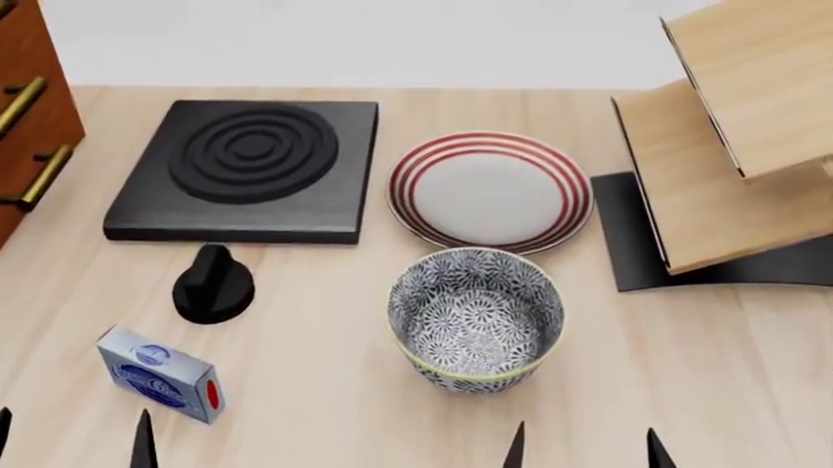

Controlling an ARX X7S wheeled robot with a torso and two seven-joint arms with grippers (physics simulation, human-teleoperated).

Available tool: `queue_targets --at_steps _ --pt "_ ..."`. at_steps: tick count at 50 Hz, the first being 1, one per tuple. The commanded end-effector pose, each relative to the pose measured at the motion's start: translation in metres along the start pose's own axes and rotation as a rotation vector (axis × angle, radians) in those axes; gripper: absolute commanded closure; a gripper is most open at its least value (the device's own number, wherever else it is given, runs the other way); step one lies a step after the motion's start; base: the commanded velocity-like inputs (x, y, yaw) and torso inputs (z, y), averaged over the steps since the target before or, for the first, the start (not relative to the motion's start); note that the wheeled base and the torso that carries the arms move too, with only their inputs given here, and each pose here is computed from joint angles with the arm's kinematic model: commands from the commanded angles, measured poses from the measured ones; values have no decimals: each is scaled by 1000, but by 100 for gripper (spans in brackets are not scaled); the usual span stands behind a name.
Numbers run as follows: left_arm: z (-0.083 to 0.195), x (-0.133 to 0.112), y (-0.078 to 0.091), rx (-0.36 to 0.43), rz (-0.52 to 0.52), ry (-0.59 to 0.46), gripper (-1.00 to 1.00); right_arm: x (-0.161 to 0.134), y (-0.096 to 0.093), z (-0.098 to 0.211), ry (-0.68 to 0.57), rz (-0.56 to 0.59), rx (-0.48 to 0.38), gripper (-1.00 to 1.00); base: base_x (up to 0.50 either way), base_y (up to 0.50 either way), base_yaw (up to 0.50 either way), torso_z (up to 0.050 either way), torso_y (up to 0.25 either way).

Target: Pick up the cream cheese and put it in the bowl.

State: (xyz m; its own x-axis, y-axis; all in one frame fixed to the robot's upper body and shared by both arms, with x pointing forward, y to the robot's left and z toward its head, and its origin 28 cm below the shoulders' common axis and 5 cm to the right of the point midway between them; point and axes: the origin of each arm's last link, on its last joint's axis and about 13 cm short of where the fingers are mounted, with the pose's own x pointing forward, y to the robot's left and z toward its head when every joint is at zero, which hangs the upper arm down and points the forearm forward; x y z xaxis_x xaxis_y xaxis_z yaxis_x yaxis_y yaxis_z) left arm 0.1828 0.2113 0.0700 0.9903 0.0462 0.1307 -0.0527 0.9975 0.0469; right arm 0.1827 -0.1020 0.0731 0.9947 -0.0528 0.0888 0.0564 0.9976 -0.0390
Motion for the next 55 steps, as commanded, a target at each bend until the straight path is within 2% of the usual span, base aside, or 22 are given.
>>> queue_targets --at_steps 1,18,29,30,32,47,51,55 --pt "7 -1 0 2 0 -5 -100 0 1 2 2 4 -4 -100 129 -43 0 0 0" --pt "-2 0 1 5 7 -2 -100 0 1 0 7 6 -4 -100 133 -45 0 0 0" --pt "-1 -2 1 3 7 -5 -100 0 1 -1 11 7 -4 -100 132 -47 0 0 0" --pt "6 -1 1 5 7 -5 -100 0 1 -1 10 8 -4 -100 137 -51 0 0 0" --pt "-2 -2 1 6 8 -4 -100 0 1 -1 10 9 -4 -100 133 -51 0 0 0" --pt "-1 -1 1 1 13 1 -100 0 1 -2 12 8 -2 -100 132 -49 0 0 0" --pt "9 0 1 1 12 1 -100 1 0 -2 14 6 0 -100 133 -52 0 0 4" --pt "-1 -1 1 1 13 3 -100 1 1 -2 13 8 -1 -100 134 -52 0 0 0"
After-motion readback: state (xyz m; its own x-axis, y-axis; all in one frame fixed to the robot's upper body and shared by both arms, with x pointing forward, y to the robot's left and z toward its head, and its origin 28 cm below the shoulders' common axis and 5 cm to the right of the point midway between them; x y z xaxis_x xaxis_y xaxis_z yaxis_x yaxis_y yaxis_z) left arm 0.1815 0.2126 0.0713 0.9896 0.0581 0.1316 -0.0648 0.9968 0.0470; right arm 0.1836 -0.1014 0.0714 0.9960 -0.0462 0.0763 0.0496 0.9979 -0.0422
